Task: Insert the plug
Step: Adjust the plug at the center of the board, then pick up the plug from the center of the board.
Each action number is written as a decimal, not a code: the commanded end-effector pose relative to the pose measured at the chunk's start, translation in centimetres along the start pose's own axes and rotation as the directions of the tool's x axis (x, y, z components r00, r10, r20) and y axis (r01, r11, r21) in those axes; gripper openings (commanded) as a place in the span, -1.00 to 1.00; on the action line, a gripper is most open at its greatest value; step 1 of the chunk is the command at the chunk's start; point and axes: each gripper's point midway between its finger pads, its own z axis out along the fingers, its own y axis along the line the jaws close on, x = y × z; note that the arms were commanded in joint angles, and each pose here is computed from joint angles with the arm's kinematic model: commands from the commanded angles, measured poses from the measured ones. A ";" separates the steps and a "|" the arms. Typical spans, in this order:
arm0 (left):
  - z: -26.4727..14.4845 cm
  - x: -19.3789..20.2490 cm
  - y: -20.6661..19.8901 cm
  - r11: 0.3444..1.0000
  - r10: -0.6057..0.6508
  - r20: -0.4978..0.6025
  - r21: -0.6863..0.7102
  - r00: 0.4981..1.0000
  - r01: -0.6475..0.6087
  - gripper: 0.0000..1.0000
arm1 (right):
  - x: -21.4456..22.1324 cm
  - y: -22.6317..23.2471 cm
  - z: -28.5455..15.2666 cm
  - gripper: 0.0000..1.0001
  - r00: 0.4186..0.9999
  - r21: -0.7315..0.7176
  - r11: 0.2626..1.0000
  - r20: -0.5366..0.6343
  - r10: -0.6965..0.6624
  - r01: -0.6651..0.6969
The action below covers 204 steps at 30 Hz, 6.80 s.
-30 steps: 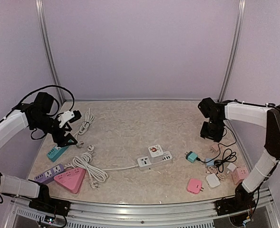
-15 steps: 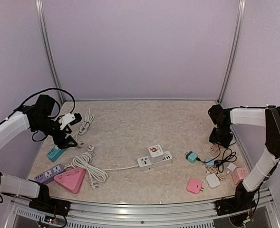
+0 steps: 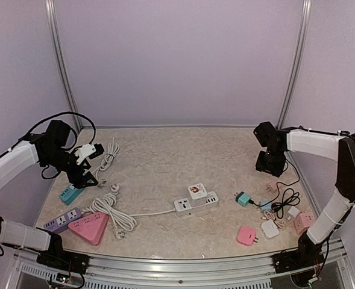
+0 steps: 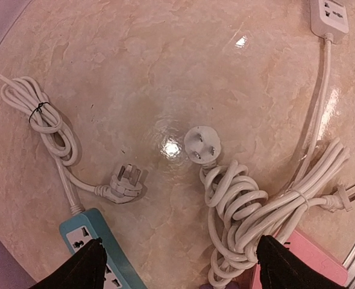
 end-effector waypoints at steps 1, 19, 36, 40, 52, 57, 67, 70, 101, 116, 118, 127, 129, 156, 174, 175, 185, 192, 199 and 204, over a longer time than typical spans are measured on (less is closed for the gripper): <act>-0.2 0.3 0.2 1.000 -0.010 0.000 -0.020 1.000 0.010 0.68 | 2.8 0.3 2.4 -0.03 0.989 -0.105 0.989 -0.113 0.096 -0.107; -0.3 0.4 0.3 1.000 -0.009 0.000 -0.027 1.000 0.009 0.68 | 2.7 -6.0 4.3 0.12 0.980 0.073 0.986 -0.121 0.155 -0.147; -0.5 0.5 0.1 1.000 -0.011 -0.001 -0.028 1.000 0.011 0.68 | 4.1 -4.7 7.3 -0.41 0.972 0.051 0.989 -0.179 0.149 -0.142; -1.2 0.0 0.0 1.000 -0.012 0.015 -0.009 1.000 0.012 0.68 | 1.7 -3.3 4.9 -0.91 0.991 -0.017 0.996 -0.106 0.080 -0.082; -12.8 -9.2 1.3 0.999 0.012 0.251 -0.053 0.968 0.001 0.68 | -6.2 15.4 -26.5 -1.00 0.803 -0.531 0.757 0.596 0.014 0.381; -18.2 -14.3 0.8 0.983 0.114 0.359 -0.178 0.926 -0.052 0.70 | -3.6 21.2 -38.4 -1.00 0.769 -0.743 0.496 0.604 0.209 0.449; -24.4 -17.8 -3.3 0.951 0.231 0.471 -0.295 0.851 -0.095 0.68 | 5.1 26.8 -52.7 -1.00 0.714 -0.783 0.142 0.614 0.338 0.606; -26.3 -18.6 -6.0 0.906 0.393 0.543 -0.366 0.742 -0.212 0.61 | 7.3 28.0 -54.5 -1.00 0.740 -0.801 0.050 0.573 0.354 0.596; -28.0 -30.8 -10.7 0.899 0.425 0.738 -0.413 0.523 -0.147 0.37 | 11.1 28.5 -56.6 -1.00 0.908 -0.896 -0.351 0.117 0.402 0.271; -26.6 -31.7 -11.2 0.896 0.428 0.735 -0.421 0.525 -0.140 0.26 | 11.5 30.4 -55.6 -1.00 0.915 -0.881 -0.461 -0.094 0.393 0.107; -26.0 -31.5 -11.3 0.898 0.424 0.730 -0.416 0.536 -0.145 0.16 | 11.8 30.9 -55.8 -1.00 0.922 -0.879 -0.464 -0.083 0.379 0.111; -26.0 -31.5 -11.1 0.891 0.435 0.725 -0.432 0.534 -0.140 -0.69 | 12.9 32.3 -55.2 -1.00 0.939 -0.886 -0.457 -0.085 0.333 0.081; -26.1 -31.5 -11.0 0.889 0.439 0.722 -0.437 0.536 -0.139 -0.88 | 13.0 32.2 -55.1 -1.00 0.940 -0.889 -0.450 -0.082 0.332 0.081; -22.4 -24.1 -15.7 0.716 0.677 0.579 -0.375 0.455 -0.589 -1.00 | 15.0 24.8 -49.4 0.91 0.781 -0.781 -0.311 0.604 -0.155 0.542; -21.3 -24.5 -16.3 0.695 0.694 0.565 -0.364 0.446 -0.621 -1.00 | 18.3 27.1 -51.5 -0.15 0.774 -0.753 -0.513 0.586 -0.240 0.411; -21.3 -24.5 -16.4 0.692 0.696 0.565 -0.363 0.443 -0.624 -1.00 | 18.4 27.0 -51.4 -0.30 0.776 -0.753 -0.515 0.584 -0.238 0.409; -19.7 -23.6 -16.0 0.675 0.720 0.510 -0.355 0.471 -0.646 0.81 | 15.9 28.2 -46.8 -1.00 0.826 -0.873 -0.201 0.486 -0.286 0.445; -16.0 -16.3 -9.7 0.696 0.715 0.193 -0.279 0.671 -0.661 0.97 | 14.4 27.0 -32.1 -1.00 0.810 -0.688 0.459 0.346 -0.473 0.562; -10.6 -3.4 -4.0 0.898 0.389 -0.270 -0.104 0.881 -0.428 0.97 | 17.4 26.8 -24.6 -1.00 0.716 -0.466 0.577 0.205 -0.668 0.671; -7.0 1.7 -2.3 0.986 0.123 -0.325 -0.069 0.938 -0.153 0.98 | 19.4 26.5 -20.3 -1.00 0.657 -0.362 0.584 0.115 -0.745 0.726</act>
